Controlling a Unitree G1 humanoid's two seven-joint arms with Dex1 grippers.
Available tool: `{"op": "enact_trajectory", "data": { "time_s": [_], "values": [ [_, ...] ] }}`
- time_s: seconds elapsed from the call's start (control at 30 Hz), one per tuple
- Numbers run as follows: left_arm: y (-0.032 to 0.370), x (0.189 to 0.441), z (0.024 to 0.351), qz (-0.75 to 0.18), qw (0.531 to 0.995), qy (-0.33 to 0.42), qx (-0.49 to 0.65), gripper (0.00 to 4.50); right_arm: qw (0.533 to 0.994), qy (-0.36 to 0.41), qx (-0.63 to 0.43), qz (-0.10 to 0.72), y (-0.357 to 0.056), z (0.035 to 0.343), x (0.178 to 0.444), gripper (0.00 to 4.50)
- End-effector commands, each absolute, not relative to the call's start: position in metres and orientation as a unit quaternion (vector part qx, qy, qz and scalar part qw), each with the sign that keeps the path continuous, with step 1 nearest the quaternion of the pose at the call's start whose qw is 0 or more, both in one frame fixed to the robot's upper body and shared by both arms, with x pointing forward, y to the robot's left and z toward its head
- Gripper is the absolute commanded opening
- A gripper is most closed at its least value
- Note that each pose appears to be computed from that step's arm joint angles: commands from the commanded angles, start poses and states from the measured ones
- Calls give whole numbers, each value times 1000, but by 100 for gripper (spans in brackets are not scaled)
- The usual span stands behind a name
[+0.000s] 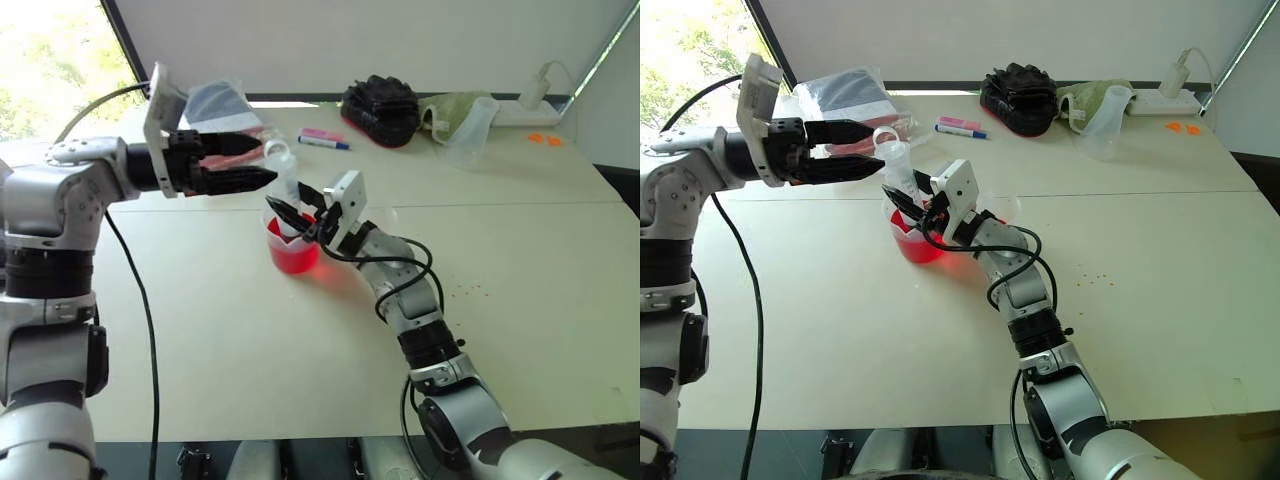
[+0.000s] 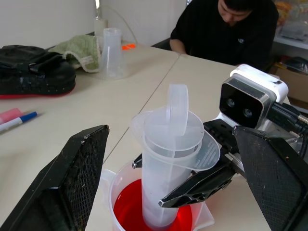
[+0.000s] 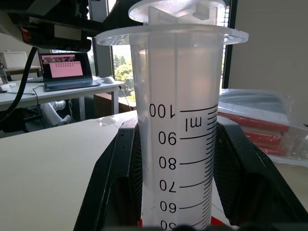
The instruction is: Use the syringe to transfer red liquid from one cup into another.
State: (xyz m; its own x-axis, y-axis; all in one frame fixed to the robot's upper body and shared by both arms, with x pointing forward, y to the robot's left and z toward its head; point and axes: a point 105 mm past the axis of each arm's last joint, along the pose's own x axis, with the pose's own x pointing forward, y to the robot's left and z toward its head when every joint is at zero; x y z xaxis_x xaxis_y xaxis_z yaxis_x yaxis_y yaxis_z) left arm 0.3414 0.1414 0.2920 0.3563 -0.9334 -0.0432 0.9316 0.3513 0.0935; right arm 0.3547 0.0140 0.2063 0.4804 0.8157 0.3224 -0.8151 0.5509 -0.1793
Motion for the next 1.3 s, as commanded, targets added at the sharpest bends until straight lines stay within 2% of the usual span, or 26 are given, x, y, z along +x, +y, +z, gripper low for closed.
{"op": "enact_trajectory", "data": {
  "time_s": [0.03,0.37,0.4,0.47,0.73,1.0,1.3],
  "values": [
    [137,339,312,-569,820,-47,49,433,852,-209,-4,480,16,216,349,140],
    [129,340,314,-570,820,-50,34,433,850,-207,-7,485,17,215,348,140],
    [129,341,314,-569,820,-51,33,392,849,-207,-7,486,17,215,347,140],
    [128,342,313,-566,822,-50,33,355,849,-207,-7,486,17,215,348,140],
    [127,342,312,-564,824,-51,30,7,849,-205,-7,488,17,214,347,140],
    [127,339,310,-565,822,-47,45,3,849,-204,-5,487,17,214,347,140],
    [126,339,325,-564,821,-72,48,3,850,-198,-1,488,18,211,347,140]
  ]
}}
